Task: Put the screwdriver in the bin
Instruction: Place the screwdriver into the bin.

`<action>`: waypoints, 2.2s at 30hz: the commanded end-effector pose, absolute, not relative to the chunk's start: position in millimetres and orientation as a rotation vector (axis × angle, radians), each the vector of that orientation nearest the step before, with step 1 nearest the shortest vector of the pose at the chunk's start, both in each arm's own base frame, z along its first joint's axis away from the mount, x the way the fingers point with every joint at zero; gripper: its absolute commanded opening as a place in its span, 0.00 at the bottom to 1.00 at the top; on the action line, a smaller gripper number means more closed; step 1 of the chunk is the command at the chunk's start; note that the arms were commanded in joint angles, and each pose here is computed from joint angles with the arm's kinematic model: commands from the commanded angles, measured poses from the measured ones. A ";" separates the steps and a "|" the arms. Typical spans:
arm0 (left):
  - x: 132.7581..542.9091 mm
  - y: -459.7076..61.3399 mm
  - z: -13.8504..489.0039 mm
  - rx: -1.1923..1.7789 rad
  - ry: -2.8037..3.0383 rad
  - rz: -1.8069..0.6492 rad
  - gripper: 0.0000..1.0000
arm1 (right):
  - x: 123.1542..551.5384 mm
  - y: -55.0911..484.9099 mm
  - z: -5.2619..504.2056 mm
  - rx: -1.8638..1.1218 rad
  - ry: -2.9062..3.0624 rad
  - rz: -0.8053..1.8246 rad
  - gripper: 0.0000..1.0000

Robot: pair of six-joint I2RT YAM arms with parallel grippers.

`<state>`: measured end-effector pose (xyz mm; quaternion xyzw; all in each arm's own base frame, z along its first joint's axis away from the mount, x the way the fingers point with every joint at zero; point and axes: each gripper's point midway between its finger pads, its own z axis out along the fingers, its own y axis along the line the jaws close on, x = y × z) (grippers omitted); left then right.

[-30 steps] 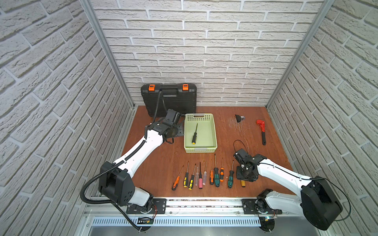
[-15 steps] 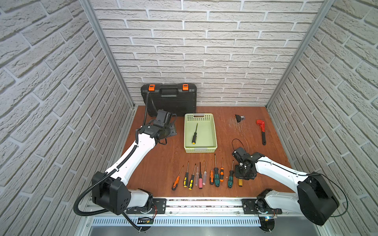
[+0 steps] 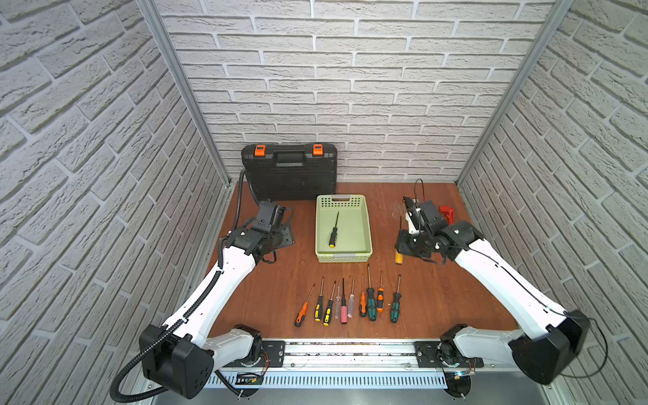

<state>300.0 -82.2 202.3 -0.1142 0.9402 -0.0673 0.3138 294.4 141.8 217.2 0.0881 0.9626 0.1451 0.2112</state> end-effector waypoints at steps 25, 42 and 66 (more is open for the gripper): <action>253.1 -57.5 184.2 -0.372 2.503 -0.178 0.64 | 428.4 276.3 98.5 -0.064 2.886 0.610 0.05; 259.2 -68.0 185.0 -0.315 2.523 -0.221 0.64 | 437.7 275.8 50.1 -0.039 2.962 0.513 0.23; 171.2 -146.2 98.5 -0.058 2.942 -0.436 0.54 | 429.8 292.4 194.2 -0.236 2.604 0.660 0.47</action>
